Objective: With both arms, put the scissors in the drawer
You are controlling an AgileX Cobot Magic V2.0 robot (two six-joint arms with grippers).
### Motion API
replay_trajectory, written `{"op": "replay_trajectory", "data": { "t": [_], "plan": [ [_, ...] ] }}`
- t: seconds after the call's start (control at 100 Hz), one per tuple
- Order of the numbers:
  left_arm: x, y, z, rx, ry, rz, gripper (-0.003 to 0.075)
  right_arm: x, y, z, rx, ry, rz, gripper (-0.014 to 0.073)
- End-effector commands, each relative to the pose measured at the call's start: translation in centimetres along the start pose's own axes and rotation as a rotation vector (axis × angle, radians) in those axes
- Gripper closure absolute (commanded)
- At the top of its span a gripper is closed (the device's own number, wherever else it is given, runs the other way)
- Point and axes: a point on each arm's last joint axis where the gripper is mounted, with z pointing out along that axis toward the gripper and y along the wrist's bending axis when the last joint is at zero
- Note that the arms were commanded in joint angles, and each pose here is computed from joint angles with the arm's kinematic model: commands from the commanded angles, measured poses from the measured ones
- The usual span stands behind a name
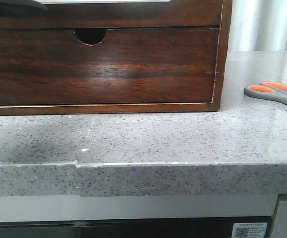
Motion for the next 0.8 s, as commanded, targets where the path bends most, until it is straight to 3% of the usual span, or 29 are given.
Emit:
{"op": "replay_trajectory", "data": {
  "t": [0.0,0.24,0.79],
  "plan": [
    [-0.79,1.15,-0.09,-0.034,-0.036,-0.006,0.0419,-1.71,0.14,-0.10,-0.005,-0.093,-0.003,0.0636],
    [-0.72,1.06,-0.03,-0.027,-0.030,0.024,0.0743,-1.71,0.14,-0.10,-0.005,-0.093,-0.003,0.0636],
    [-1.15,1.56,-0.93,-0.058,-0.050,0.035,0.0742,-1.71,0.14,-0.10,-0.005,-0.093,-0.003,0.0636]
  ]
}}
